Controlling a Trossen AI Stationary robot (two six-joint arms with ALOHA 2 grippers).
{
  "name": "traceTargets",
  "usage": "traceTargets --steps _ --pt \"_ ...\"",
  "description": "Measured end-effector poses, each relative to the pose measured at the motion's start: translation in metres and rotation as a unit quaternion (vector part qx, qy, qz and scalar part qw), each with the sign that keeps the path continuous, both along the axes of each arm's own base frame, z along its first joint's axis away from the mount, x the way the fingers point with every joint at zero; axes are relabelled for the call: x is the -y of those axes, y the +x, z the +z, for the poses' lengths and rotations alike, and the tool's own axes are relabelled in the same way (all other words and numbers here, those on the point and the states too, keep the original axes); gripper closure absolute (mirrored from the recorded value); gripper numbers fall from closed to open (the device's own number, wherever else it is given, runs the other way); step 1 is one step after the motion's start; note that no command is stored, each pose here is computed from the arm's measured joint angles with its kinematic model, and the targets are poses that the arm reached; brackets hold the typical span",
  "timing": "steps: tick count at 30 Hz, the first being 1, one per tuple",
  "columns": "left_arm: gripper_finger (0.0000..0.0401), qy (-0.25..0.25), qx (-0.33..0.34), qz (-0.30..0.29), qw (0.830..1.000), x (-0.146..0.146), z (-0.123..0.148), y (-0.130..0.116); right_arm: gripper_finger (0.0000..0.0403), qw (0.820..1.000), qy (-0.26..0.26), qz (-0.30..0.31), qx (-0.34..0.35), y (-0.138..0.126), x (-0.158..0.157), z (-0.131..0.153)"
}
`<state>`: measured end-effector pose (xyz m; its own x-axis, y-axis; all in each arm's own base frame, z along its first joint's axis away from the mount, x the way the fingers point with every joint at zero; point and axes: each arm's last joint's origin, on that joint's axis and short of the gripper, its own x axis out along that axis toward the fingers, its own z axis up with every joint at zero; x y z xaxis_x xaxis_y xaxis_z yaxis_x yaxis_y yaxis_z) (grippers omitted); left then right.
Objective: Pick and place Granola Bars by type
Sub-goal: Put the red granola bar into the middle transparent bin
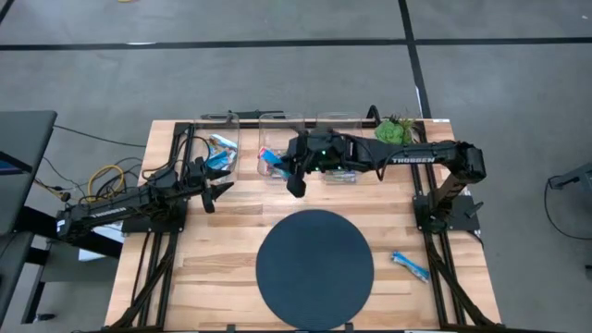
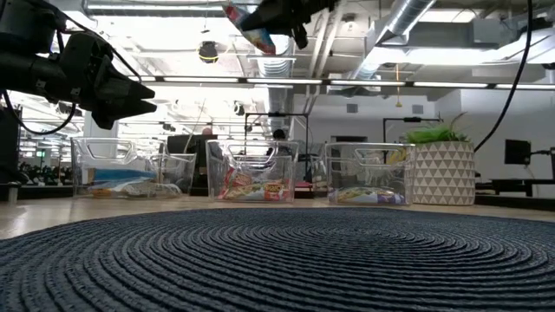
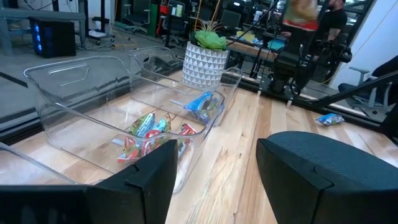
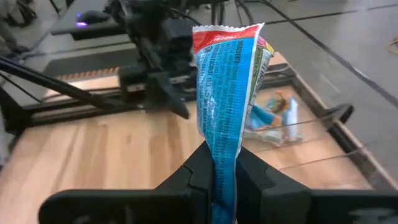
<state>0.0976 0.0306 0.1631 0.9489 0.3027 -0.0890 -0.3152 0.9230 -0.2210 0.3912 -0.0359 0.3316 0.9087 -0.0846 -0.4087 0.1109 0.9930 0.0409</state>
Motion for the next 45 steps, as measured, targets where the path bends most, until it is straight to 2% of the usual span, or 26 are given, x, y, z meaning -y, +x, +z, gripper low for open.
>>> traceTargets --steps 4,13,20,24,35,40,45 --pt "0.0190 -0.001 0.000 0.000 1.000 0.000 0.000 0.000 0.0374 1.000 -0.023 -0.004 -0.015 -0.002 0.013 -0.002" --pt "0.0190 0.000 0.000 0.000 1.000 0.000 0.000 0.000 0.0374 0.991 -0.112 0.001 -0.079 -0.008 0.047 -0.015" --pt "0.0190 0.000 0.001 0.000 1.000 0.000 0.000 0.000 0.0375 0.967 -0.222 0.008 -0.127 -0.013 0.070 -0.021" --pt "0.0190 -0.001 0.002 0.000 1.000 0.000 0.000 0.000 0.0375 0.953 -0.264 -0.004 -0.150 -0.015 0.078 -0.022" --pt "0.0190 -0.001 0.003 0.000 1.000 0.000 0.000 0.000 0.0375 0.949 -0.273 -0.007 -0.158 -0.017 0.084 -0.023" --pt "0.0190 0.000 0.003 0.000 1.000 0.000 0.000 0.000 0.0375 0.943 -0.257 0.012 -0.211 -0.002 0.089 -0.045" --pt "0.0190 0.000 0.002 0.001 1.000 0.000 0.000 0.000 0.0374 0.937 -0.244 0.027 -0.248 0.018 0.093 -0.055"
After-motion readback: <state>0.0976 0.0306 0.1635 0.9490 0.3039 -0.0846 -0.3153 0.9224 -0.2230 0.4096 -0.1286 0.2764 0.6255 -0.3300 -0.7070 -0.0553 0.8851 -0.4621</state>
